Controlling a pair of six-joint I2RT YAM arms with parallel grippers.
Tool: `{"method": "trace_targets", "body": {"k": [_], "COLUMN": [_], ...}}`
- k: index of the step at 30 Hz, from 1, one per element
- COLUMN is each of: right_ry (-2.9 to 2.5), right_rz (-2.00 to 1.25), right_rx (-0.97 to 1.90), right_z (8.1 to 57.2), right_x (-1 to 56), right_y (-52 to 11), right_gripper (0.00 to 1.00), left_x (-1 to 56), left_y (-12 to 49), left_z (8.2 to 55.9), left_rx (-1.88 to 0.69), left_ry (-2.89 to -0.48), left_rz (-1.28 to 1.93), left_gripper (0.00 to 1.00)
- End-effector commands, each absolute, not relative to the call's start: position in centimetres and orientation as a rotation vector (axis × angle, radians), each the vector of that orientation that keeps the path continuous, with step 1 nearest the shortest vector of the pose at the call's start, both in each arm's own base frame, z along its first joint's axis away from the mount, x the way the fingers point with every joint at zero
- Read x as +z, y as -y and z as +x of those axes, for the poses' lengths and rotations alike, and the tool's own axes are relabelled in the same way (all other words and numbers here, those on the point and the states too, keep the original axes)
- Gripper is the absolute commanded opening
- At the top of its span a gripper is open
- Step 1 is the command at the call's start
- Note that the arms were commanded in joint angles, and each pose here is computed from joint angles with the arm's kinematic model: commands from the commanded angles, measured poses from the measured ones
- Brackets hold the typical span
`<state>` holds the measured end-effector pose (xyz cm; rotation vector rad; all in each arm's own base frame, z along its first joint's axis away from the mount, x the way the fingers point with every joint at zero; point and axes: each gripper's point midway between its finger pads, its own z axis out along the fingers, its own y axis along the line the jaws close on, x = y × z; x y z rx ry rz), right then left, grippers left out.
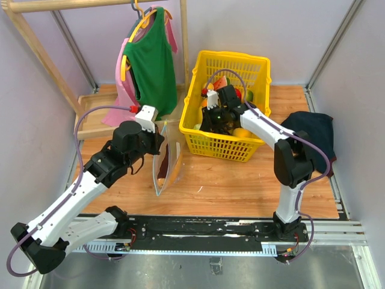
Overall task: Place the food in the zip-top bag and seal the zipper
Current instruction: Pick up the fake vegetable from the bin.
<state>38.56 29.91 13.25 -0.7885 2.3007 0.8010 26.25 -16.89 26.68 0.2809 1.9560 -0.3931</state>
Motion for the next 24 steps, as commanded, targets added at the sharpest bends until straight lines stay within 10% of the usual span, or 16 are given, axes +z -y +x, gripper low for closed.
{"method": "trace_targets", "body": {"k": [1, 24], "right_ry": [-2.310, -1.995], "right_rz": [-0.804, -0.458], "right_rx": [0.829, 0.448], "right_z": [37.7, 35.9], "right_x": [13.7, 27.3], "right_y": [-30.0, -22.7], "right_gripper": [0.03, 0.01], "left_x": [28.1, 29.3], "left_y": [16.3, 12.3], "left_z": [26.8, 27.3], "left_rx": [-0.405, -0.182], "left_ry": [-1.898, -2.099], "left_rz": [0.223, -0.165], "left_gripper": [0.00, 0.00]}}
